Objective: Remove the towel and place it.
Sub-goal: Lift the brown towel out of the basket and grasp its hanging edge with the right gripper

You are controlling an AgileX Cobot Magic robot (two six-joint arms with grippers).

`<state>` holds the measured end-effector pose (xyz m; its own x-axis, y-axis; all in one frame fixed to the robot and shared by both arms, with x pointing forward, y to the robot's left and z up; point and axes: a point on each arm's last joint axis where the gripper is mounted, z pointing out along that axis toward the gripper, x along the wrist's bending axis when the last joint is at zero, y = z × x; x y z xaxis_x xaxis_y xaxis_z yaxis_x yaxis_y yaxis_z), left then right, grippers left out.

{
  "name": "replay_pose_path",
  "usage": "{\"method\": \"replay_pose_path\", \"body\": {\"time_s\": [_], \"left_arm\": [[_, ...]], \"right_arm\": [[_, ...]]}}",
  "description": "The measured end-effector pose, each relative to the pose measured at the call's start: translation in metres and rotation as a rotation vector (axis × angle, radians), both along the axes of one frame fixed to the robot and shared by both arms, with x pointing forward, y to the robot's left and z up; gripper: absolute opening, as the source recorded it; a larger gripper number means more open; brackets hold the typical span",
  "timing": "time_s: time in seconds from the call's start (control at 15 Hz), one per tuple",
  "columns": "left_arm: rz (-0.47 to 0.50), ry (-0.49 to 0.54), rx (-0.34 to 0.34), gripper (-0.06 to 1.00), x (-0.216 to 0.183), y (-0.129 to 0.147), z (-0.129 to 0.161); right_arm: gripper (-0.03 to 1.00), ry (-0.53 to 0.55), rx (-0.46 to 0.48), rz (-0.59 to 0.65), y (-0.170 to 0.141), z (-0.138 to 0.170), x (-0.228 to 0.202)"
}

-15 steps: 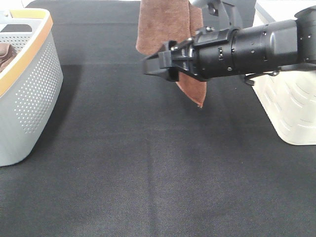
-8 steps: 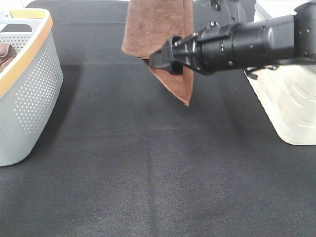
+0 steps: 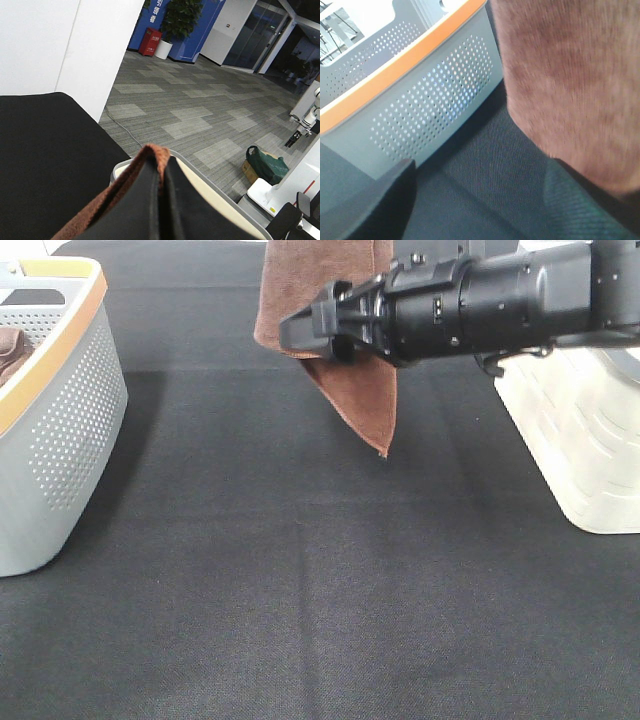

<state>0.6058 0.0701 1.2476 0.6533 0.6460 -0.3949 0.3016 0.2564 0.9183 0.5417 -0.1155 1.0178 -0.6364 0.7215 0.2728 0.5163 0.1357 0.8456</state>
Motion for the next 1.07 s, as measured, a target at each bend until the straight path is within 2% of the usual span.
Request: {"method": "replay_pose_path", "body": {"time_s": [0.13, 0.33, 0.47, 0.6, 0.67, 1.07], "left_arm": [[0.0, 0.0, 0.0, 0.0, 0.0, 0.0, 0.0], [0.0, 0.0, 0.0, 0.0, 0.0, 0.0, 0.0], [0.0, 0.0, 0.0, 0.0, 0.0, 0.0, 0.0], [0.0, 0.0, 0.0, 0.0, 0.0, 0.0, 0.0], [0.0, 0.0, 0.0, 0.0, 0.0, 0.0, 0.0], [0.005, -0.008, 0.014, 0.0, 0.0003, 0.0004, -0.0004]], "right_arm": [[0.65, -0.01, 0.005, 0.0, 0.0008, 0.0033, 0.0016], [0.49, -0.027, 0.011, -0.003, 0.002, 0.0087, 0.0049], [0.3, -0.028, 0.006, -0.012, 0.0014, 0.0084, 0.0054], [0.03, -0.026, 0.004, -0.013, 0.0013, 0.0077, 0.0058], [0.0, -0.026, 0.004, -0.012, 0.0014, 0.0077, 0.0057], [0.0, -0.004, 0.017, 0.037, 0.0046, 0.0074, 0.0017]]}}
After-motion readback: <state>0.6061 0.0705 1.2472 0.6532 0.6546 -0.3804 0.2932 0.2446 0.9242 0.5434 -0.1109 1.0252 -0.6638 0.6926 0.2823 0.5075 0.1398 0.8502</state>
